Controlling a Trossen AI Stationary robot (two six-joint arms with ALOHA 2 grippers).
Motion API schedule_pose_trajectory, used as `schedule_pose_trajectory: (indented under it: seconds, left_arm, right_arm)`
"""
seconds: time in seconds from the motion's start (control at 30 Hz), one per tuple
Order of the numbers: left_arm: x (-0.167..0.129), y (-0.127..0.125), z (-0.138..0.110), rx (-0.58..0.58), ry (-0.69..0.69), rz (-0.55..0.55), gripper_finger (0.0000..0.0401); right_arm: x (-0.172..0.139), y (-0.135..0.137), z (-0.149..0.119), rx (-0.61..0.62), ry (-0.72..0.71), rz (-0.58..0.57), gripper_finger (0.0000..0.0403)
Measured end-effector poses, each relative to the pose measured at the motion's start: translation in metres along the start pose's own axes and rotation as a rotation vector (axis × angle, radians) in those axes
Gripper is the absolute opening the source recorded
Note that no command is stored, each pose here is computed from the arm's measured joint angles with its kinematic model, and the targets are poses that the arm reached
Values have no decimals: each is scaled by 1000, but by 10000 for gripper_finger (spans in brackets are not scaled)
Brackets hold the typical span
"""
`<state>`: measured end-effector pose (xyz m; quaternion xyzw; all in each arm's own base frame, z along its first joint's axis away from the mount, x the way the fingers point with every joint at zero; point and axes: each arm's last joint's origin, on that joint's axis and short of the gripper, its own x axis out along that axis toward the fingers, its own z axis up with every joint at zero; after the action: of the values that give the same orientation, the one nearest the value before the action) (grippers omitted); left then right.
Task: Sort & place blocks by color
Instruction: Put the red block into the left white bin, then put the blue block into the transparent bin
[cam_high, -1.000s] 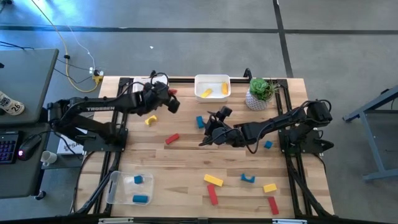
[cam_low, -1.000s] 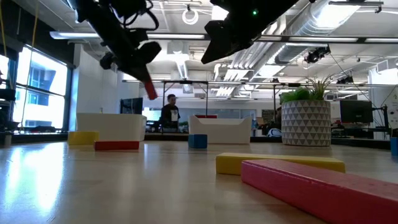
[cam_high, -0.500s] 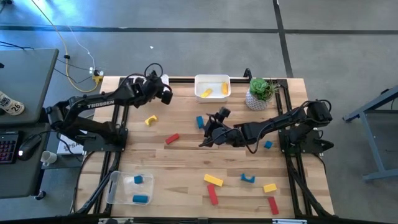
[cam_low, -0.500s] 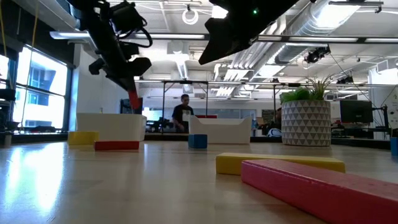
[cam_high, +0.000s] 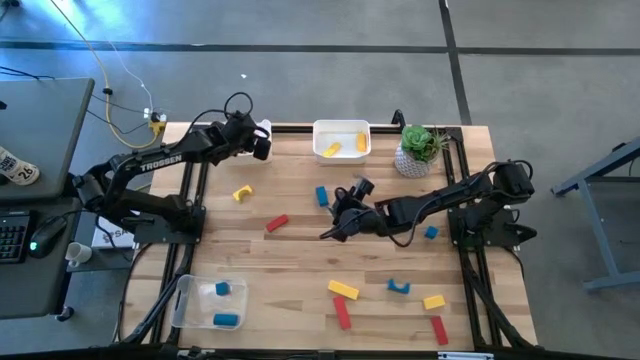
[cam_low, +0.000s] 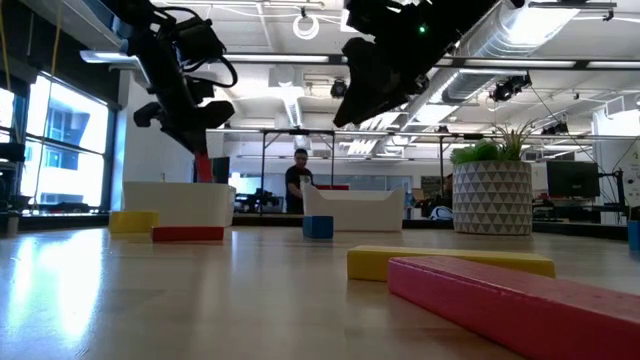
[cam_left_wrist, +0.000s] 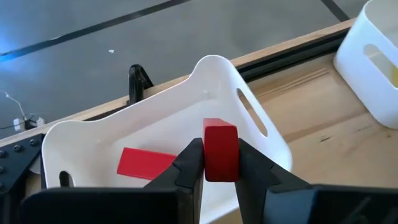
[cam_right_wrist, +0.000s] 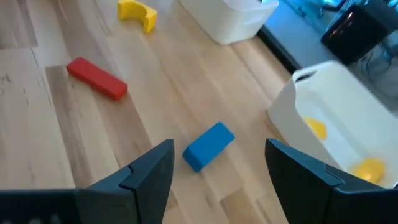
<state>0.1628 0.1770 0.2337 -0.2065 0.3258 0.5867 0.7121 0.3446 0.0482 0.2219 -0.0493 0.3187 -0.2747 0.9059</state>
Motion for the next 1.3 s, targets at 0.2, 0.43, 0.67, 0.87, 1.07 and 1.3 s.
schedule_pose_trajectory:
  seconds: [0.2,0.43,0.67,0.87,1.07,1.3]
  left_arm:
    - [1,3,1,-8,1,9,65]
    - [1,2,1,44,10,-18,88]
    - [1,1,1,44,14,-32,124]
    - [1,0,1,55,24,-83,140]
    - [-8,2,5,55,-24,-122,138]
    - [-37,11,10,28,-96,-256,140]
  right_arm:
    - [0,0,-6,45,65,39,238]
    - [-1,2,-8,98,109,127,238]
    - [-4,7,-9,100,106,137,238]
    - [-4,7,-8,107,98,140,238]
    - [3,1,4,151,18,146,238]
    - [16,-13,21,228,-73,226,238]
